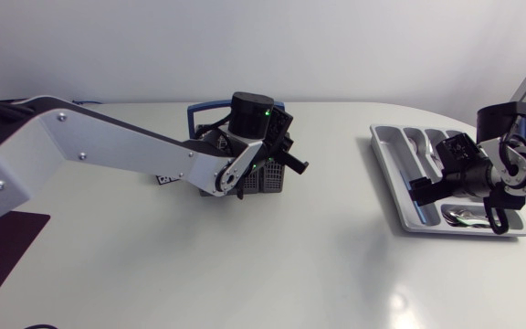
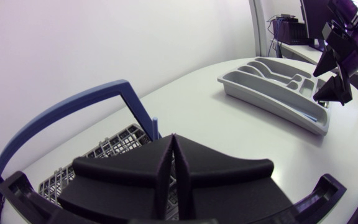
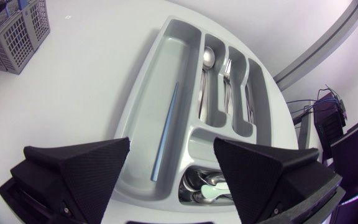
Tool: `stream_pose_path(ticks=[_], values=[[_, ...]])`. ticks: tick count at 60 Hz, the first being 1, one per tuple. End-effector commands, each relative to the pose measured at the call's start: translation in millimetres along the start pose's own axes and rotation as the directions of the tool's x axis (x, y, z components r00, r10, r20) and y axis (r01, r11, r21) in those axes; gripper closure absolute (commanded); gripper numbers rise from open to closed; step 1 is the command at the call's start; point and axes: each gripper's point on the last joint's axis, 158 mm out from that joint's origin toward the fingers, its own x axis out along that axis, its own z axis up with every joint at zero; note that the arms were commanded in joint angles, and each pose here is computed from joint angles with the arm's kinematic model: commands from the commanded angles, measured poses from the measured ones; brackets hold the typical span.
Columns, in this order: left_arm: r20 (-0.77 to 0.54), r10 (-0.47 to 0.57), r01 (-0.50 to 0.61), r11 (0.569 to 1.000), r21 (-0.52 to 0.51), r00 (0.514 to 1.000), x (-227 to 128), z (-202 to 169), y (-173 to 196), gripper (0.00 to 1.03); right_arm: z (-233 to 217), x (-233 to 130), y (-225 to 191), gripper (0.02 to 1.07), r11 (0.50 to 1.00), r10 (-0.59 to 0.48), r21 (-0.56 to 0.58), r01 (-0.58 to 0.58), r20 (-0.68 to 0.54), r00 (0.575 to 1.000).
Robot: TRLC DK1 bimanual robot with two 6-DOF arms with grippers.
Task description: Transfer all utensils from the basket to the drawer tray.
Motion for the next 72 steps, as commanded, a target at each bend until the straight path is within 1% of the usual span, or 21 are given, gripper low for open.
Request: stream_pose_path(ticks=[1, 22, 31, 35, 42, 45, 50, 57, 60, 68, 72], values=[[0.027, 0.006, -0.006, 1.000, 0.020, 1.000, -8.6, 8.8, -1.6, 1.00, -9.1, 3.6, 7.3, 0.10, 1.000, 0.013, 0.001, -0.013, -0.017, 1.000], [0.086, 0.012, -0.014, 1.000, 0.019, 0.996, -35.7, 38.2, 3.6, 1.00, -12.9, 4.7, 9.6, 0.09, 1.000, 0.015, 0.000, -0.015, -0.020, 1.000], [0.081, 0.011, -0.013, 0.999, 0.029, 0.997, -39.5, 34.8, 3.5, 0.99, -13.4, 4.8, 10.4, 0.10, 1.000, 0.016, -0.003, -0.016, -0.021, 1.000], [0.073, 0.009, -0.011, 0.999, 0.035, 0.997, -39.6, 29.2, 2.3, 0.90, -12.7, 4.4, 10.8, 0.10, 1.000, 0.017, -0.004, -0.017, -0.019, 1.000], [0.058, 0.012, -0.014, 0.999, 0.046, 0.998, -38.1, 19.2, 3.5, 0.80, -13.9, 5.5, 11.4, 0.10, 1.000, 0.018, -0.004, -0.018, -0.022, 1.000], [0.046, 0.012, -0.014, 0.998, 0.058, 0.999, -36.1, 12.5, 3.5, 0.74, -13.9, 5.9, 11.4, 0.10, 1.000, 0.018, -0.004, -0.018, -0.022, 1.000], [0.043, 0.017, -0.020, 0.997, 0.074, 0.999, -33.7, 6.7, 4.8, 0.69, -13.4, 6.6, 11.9, 0.10, 1.000, 0.018, -0.005, -0.018, -0.020, 1.000], [0.063, 0.031, -0.037, 0.995, 0.096, 0.998, -30.9, 5.1, 6.4, 0.69, -14.7, 8.6, 13.3, 0.10, 1.000, 0.020, -0.007, -0.020, -0.022, 1.000], [0.066, 0.044, -0.051, 0.993, 0.110, 0.997, -28.7, 3.1, 7.4, 0.66, -15.4, 9.1, 13.6, 0.10, 1.000, 0.020, -0.007, -0.020, -0.022, 1.000], [0.066, 0.049, -0.058, 0.988, 0.140, 0.997, -21.9, -3.8, 4.4, 0.66, -16.2, 11.3, 15.5, 0.10, 1.000, 0.023, -0.006, -0.023, -0.024, 0.999], [0.068, 0.053, -0.062, 0.988, 0.140, 0.996, -19.2, -5.5, 5.4, 0.65, -16.8, 11.9, 16.4, 0.09, 1.000, 0.025, -0.006, -0.025, -0.026, 0.999]])
